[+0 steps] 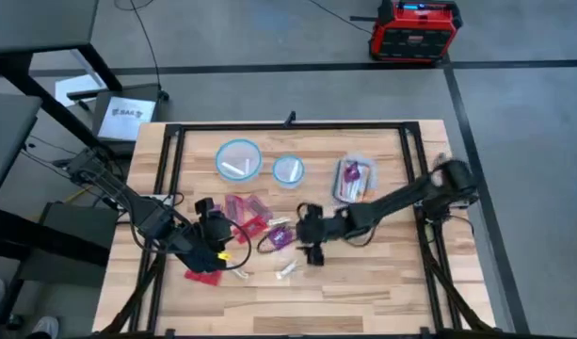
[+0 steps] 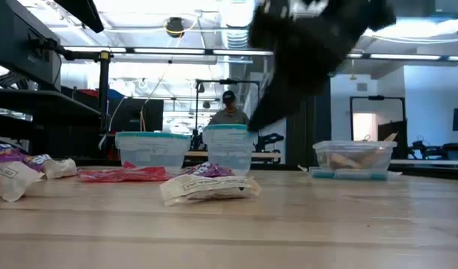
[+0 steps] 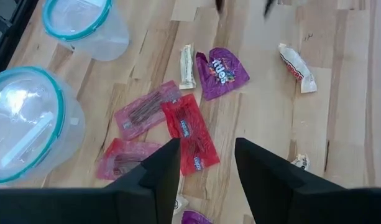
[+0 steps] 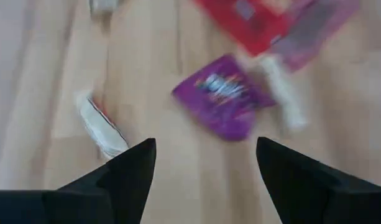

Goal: Sort candy
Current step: Put the middle right violet candy into the top right transparent bin, then put the right violet candy into the top right transparent bin

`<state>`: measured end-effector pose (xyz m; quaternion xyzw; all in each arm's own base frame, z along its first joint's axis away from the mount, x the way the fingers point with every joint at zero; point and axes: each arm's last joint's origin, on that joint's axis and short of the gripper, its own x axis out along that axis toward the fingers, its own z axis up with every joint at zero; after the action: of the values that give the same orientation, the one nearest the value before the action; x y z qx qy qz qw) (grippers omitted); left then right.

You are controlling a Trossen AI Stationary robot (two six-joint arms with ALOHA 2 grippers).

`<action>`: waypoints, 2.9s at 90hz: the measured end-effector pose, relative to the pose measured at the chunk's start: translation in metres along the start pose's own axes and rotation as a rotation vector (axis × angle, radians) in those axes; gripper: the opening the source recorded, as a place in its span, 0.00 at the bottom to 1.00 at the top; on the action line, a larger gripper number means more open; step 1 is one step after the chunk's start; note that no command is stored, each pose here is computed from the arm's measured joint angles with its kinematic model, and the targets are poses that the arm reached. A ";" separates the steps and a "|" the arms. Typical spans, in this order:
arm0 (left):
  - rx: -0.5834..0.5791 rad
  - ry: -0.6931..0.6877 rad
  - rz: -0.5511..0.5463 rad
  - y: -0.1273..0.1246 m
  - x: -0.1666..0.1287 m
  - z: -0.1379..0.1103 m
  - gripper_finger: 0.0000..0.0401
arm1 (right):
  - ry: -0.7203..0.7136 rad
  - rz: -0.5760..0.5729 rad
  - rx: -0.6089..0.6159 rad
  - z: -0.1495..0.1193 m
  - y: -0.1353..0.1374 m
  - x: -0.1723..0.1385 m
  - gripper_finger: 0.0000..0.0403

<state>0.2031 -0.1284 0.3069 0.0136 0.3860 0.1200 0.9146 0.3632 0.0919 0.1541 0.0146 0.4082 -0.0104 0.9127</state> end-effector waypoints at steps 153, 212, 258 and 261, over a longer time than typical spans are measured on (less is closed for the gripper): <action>-0.015 0.010 -0.014 0.000 0.000 0.000 0.35 | 0.176 -0.557 0.478 -0.054 -0.132 -0.194 0.21; -0.021 0.007 -0.020 -0.001 0.000 0.000 0.35 | -0.377 0.254 0.020 0.008 0.005 -0.082 0.51; -0.346 0.446 0.060 0.011 0.024 -0.058 0.35 | -0.204 0.216 0.007 0.013 0.027 -0.012 0.45; -0.369 0.471 0.051 0.010 0.030 -0.063 0.35 | -0.207 0.205 0.014 0.012 0.027 -0.011 0.45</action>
<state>0.1761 -0.1156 0.2426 -0.1714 0.5589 0.2107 0.7835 0.3660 0.1185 0.1708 0.0613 0.3082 0.0786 0.9461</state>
